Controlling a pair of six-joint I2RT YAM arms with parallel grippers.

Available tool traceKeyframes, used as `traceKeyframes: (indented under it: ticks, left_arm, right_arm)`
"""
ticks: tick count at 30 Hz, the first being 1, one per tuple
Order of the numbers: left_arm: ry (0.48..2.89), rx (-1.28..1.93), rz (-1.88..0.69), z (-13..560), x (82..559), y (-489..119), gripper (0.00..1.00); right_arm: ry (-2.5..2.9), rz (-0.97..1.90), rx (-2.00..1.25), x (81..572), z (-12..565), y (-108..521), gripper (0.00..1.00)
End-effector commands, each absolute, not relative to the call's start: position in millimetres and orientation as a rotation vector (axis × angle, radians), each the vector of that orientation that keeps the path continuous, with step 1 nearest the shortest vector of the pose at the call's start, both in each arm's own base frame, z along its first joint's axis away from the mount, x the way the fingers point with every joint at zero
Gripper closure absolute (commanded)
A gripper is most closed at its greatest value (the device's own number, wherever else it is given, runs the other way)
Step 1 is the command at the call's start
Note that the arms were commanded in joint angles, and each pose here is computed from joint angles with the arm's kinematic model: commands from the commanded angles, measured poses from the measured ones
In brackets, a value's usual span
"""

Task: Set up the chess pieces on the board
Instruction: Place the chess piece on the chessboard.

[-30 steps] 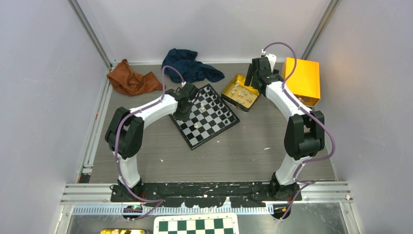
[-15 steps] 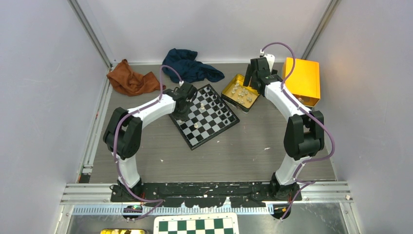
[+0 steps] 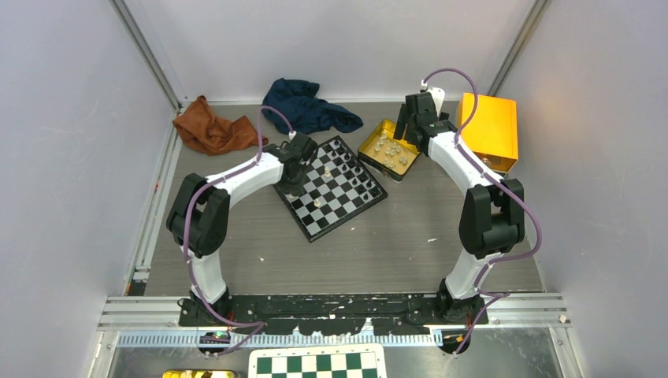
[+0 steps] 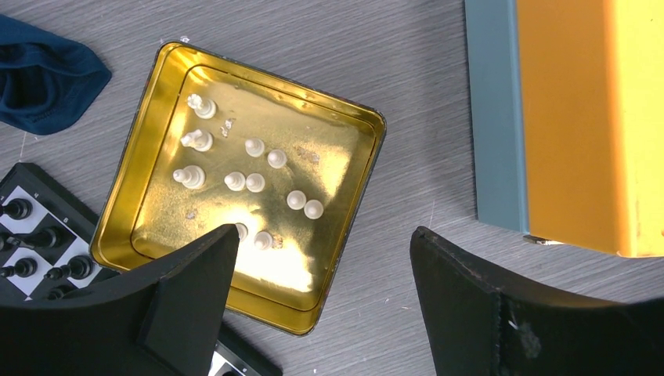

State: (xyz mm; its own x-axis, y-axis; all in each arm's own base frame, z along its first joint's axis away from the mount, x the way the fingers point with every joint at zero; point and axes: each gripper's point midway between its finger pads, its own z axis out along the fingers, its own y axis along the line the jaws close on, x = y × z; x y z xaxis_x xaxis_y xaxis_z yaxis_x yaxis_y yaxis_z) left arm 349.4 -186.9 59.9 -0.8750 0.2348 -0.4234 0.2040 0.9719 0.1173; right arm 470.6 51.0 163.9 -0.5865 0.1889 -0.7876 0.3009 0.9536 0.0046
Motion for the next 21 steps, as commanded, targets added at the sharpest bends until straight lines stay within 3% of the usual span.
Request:
traceKeyframes:
  ticks: [1, 21]
  left_arm:
    - [2.599, 0.270, 0.059, 81.1, 360.9, -188.3, 0.90]
    - [2.606, 0.268, 0.045, 77.6, 363.3, -190.0, 0.90]
  right_arm:
    - [2.130, -0.132, 0.363, 475.6, 197.2, 52.5, 0.14]
    - [2.135, -0.147, 0.355, 476.9, 196.7, 51.8, 0.14]
